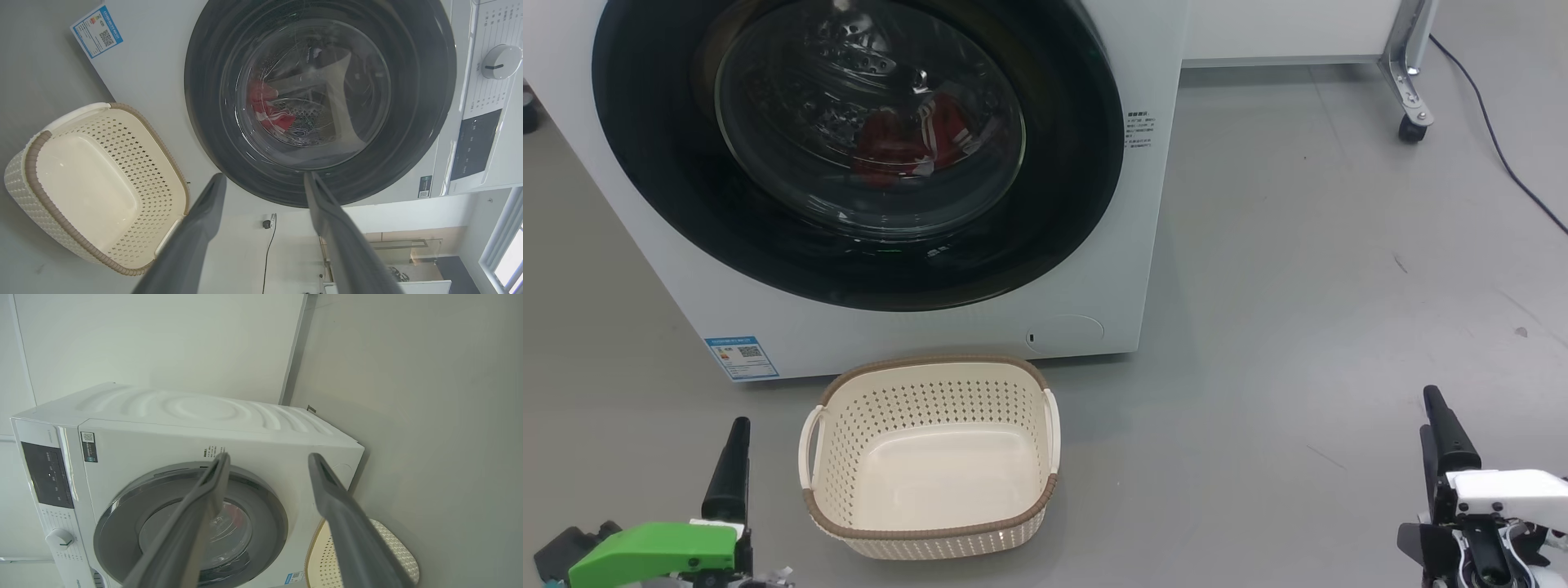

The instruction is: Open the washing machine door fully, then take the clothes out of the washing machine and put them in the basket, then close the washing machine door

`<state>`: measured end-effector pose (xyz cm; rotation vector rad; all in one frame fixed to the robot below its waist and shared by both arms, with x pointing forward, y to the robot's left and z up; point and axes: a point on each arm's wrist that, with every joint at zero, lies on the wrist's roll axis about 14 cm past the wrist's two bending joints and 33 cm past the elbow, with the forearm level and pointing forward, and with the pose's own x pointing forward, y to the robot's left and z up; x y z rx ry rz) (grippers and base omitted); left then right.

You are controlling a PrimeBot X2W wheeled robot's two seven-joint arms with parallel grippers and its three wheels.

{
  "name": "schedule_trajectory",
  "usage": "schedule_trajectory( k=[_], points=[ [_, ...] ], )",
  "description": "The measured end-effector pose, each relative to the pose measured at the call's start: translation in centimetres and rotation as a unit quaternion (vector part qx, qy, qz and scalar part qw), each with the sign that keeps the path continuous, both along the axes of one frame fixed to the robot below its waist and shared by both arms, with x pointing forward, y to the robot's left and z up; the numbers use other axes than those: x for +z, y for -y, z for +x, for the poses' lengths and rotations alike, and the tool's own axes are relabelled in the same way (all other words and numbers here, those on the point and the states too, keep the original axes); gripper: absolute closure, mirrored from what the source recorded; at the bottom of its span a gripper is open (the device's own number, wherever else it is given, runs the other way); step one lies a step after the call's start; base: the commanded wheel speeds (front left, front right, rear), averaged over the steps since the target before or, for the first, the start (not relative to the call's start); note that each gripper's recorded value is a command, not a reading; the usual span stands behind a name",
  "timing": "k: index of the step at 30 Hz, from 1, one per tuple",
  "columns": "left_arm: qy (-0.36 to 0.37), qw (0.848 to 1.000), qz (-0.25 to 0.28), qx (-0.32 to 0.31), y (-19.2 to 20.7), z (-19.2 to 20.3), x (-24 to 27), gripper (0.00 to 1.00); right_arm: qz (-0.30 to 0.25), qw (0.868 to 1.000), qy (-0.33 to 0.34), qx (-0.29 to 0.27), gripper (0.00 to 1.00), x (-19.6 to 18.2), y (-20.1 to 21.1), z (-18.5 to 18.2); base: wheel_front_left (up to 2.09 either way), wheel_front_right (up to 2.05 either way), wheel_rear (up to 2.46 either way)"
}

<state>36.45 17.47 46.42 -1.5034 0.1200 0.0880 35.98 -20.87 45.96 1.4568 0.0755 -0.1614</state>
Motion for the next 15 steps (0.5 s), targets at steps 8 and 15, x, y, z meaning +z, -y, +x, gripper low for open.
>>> schedule_trajectory(
  k=[8,15],
  points=[
    [0.013,0.996,0.088,-0.018,-0.2,0.2,0.68,0.0,-0.089,0.996,-0.001,0.02,0.0,0.47,0.25,0.19,0.0,0.0,0.0],
    [0.02,0.983,0.178,-0.04,0.1,0.43,1.09,0.0,-0.182,0.982,-0.011,0.045,0.0,0.51,0.12,0.29,0.0,0.0,0.0]
  ],
)
